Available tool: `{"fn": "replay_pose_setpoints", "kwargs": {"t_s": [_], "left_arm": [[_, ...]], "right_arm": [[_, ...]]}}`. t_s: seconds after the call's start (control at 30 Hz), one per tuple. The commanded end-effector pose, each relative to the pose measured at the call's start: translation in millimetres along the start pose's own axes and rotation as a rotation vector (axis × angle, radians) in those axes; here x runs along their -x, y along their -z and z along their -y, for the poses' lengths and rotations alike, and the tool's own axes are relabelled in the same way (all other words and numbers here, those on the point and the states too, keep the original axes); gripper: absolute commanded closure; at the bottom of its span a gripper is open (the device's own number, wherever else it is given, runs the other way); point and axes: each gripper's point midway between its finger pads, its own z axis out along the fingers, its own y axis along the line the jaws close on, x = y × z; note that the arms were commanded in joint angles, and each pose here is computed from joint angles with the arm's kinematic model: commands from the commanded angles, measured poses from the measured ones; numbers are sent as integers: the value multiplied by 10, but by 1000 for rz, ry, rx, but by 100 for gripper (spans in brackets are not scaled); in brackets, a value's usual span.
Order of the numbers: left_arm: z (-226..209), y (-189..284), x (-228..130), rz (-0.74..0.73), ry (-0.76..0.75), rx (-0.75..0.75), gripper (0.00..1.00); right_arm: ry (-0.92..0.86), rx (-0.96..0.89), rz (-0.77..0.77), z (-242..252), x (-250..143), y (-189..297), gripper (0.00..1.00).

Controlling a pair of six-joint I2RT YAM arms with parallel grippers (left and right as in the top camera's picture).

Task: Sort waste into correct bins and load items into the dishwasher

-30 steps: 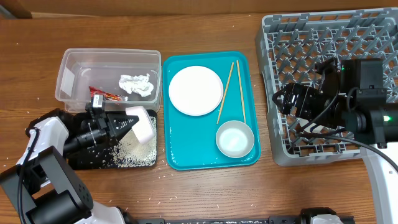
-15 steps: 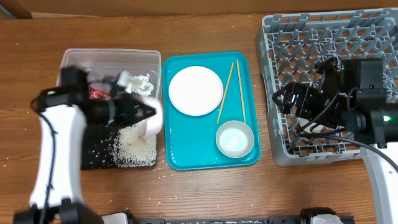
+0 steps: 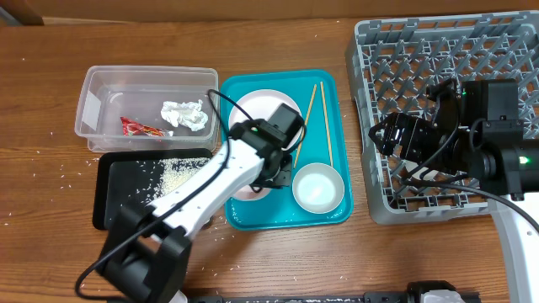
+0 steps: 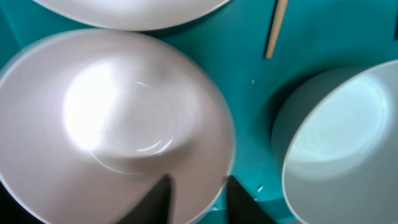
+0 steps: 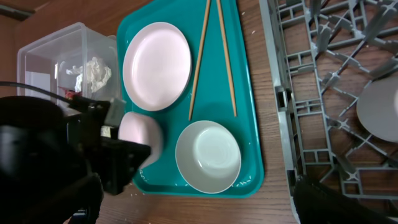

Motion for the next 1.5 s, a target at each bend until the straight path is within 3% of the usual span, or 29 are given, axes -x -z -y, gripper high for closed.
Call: {"fn": "replay_pose_setpoints", "kwargs": {"t_s": [0.0,0.1,0.3,0.37,0.4,0.43,0.53,0.7,0.87,1.0,1.07,1.2,1.47], "left_arm": [[7,-17,71,43,20,34,53],[42,10,31,18,6,14,45],[46,592,152,61,7,30,45],[51,918,231,117,9,21,29],[45,1069,255,144,11,16,4],[25,1252,279,179,13,14,0],[-27,1747,276,267,14,-11,0],[148,2298,270,390,8,-193,0],[-74,2418,183,434,-68,-103,0],[-177,2575,310,538,-85,-55,0],[-165,2857,512,708,-246,-16,0],[-91,3128,623,862,-439,-46,0],[-584,3029,601,1082,-351,-149,0]], "right_arm": [[13,1,24,-37,47,58,0],[13,1,24,-37,47,58,0],[34,17,72,-80,167,64,0],[37,20,79,-88,185,66,0],[36,19,77,-86,182,65,0],[37,19,78,-86,183,66,0],[36,19,78,-86,182,66,0],[36,19,78,-86,182,66,0],[36,19,78,-86,182,66,0],[36,19,78,-86,182,66,0],[36,19,78,-86,182,66,0],[36,19,78,-86,182,66,0],[36,20,78,-87,182,65,0]]}}
